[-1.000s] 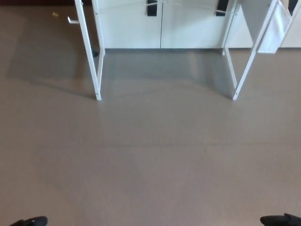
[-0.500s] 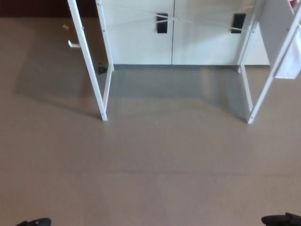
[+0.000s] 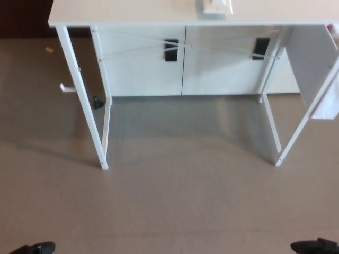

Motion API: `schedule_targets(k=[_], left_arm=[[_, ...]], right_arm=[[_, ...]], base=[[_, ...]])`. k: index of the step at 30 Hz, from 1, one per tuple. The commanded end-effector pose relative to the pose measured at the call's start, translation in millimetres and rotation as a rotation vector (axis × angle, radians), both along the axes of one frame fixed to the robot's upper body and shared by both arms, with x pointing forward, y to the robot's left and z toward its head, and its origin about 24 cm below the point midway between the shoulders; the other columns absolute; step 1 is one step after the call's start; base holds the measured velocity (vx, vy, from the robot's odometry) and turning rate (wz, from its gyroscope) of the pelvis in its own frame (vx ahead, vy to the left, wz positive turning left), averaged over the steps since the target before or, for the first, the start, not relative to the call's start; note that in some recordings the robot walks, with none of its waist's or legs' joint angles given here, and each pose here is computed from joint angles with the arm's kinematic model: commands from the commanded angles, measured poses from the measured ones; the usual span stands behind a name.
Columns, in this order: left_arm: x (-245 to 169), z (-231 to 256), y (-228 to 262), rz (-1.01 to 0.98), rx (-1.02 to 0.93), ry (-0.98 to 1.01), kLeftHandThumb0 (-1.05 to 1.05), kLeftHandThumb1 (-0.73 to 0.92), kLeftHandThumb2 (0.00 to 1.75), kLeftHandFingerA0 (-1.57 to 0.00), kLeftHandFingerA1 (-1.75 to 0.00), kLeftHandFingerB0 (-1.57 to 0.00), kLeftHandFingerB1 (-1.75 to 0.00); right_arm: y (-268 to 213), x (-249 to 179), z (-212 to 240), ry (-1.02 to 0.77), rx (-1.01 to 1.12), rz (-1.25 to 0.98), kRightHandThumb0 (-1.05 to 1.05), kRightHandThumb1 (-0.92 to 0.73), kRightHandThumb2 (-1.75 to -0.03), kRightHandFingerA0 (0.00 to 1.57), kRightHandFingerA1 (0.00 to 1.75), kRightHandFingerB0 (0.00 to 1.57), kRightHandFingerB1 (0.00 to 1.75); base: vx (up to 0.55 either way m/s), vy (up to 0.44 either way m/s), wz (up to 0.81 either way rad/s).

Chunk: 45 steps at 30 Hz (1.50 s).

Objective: The robot walk towards a table in front and then clicks the light switch button using the right hand's index finger

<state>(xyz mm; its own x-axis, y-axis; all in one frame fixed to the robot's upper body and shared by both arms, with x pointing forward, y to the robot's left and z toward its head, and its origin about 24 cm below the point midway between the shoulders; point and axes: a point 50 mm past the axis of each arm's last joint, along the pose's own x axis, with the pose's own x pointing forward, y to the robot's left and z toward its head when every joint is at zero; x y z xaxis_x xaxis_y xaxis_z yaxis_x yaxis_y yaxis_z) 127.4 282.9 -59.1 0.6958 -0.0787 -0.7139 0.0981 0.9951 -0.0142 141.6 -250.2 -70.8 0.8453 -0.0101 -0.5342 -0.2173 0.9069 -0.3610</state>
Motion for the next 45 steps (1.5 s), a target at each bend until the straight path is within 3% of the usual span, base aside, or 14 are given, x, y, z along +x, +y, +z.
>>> schedule_targets(k=[1,13,24,25,28,29,30,31,33,34,45], left_arm=[[-3.1,0.9,2.3,-0.009,0.019,0.001,0.01,0.5,0.9,-0.35,-0.59,-0.19,-0.51],[-12.2,-6.2,-6.8,0.004,0.034,0.023,0.02,0.5,0.91,-0.38,-0.6,-0.21,-0.52],[-40.2,-12.4,-44.6,0.008,0.025,-0.028,0.03,0.51,0.91,-0.38,-0.6,-0.25,-0.53],[-40.7,-11.9,-46.6,0.007,0.031,-0.033,0.04,0.72,0.61,-0.47,-0.5,-0.34,-0.42],[-42.1,-11.5,-51.2,0.011,0.035,-0.045,0.01,0.72,0.6,-0.46,-0.49,-0.33,-0.41],[-42.1,-11.2,-51.2,0.008,0.039,-0.048,0.01,0.52,0.91,-0.36,-0.59,-0.24,-0.53],[-42.2,-11.1,-51.1,0.007,0.042,-0.054,0.01,0.52,0.91,-0.36,-0.59,-0.24,-0.53],[-41.7,-11.4,-50.9,0.021,0.045,-0.055,0.02,0.72,0.6,-0.47,-0.49,-0.34,-0.42],[-38.9,-11.3,-50.4,0.043,0.04,-0.063,0.04,0.73,0.61,-0.46,-0.5,-0.33,-0.42],[-38.1,-10.4,-50.2,0.049,0.033,-0.066,0.04,0.53,0.92,-0.34,-0.58,-0.23,-0.53],[-31.5,-11.5,-37.3,0.04,0.061,-0.055,0.04,0.52,0.92,-0.36,-0.6,-0.23,-0.53]], right_arm=[[-3.3,-0.7,0.9,-0.003,-0.019,0.003,-0.18,-0.6,-0.55,0.76,0.65,0.59,0.53],[-7.4,-7.8,-3.1,0.02,-0.026,-0.004,-0.18,-0.59,-0.57,0.78,0.66,0.59,0.52],[-8.1,-23.5,-1.7,0.049,-0.035,0.018,-0.18,-0.6,-0.56,0.75,0.62,0.58,0.51],[-7.6,-23.6,-1.5,0.045,-0.035,0.022,-0.19,-0.6,-0.55,0.74,0.61,0.58,0.52],[-7.8,-24.5,-1.5,0.033,-0.029,0.036,-0.19,-0.6,-0.55,0.74,0.62,0.58,0.52],[-7.5,-24.7,-1.2,0.033,-0.026,0.036,-0.2,-0.6,-0.55,0.75,0.62,0.58,0.51],[-7.2,-24.9,-0.8,0.032,-0.025,0.037,-0.2,-0.6,-0.55,0.75,0.62,0.58,0.51],[-6.6,-24.8,-0.5,0.033,-0.029,0.036,-0.2,-0.59,-0.55,0.75,0.62,0.58,0.51],[-6.6,-22.9,-0.4,0.022,-0.028,0.048,-0.2,-0.6,-0.55,0.74,0.62,0.58,0.52],[-6.1,-22.8,-0.4,0.02,-0.027,0.05,-0.2,-0.59,-0.55,0.74,0.62,0.58,0.52],[-1.1,-18.9,0.5,0.017,-0.01,0.034,-0.19,-0.59,-0.55,0.74,0.64,0.58,0.52]], base=[[0.28,0.029,0.12],[0.33,-0.193,0.21],[0.24,0.065,-0.06],[0.43,0.224,-0.06],[0.19,0.085,0.06],[0.13,-0.005,0.1],[0.09,-0.016,0.08],[0.08,-0.064,0.08],[0.09,-0.102,0.05],[0.04,-0.154,0.09],[0.12,-0.2,0.17]])
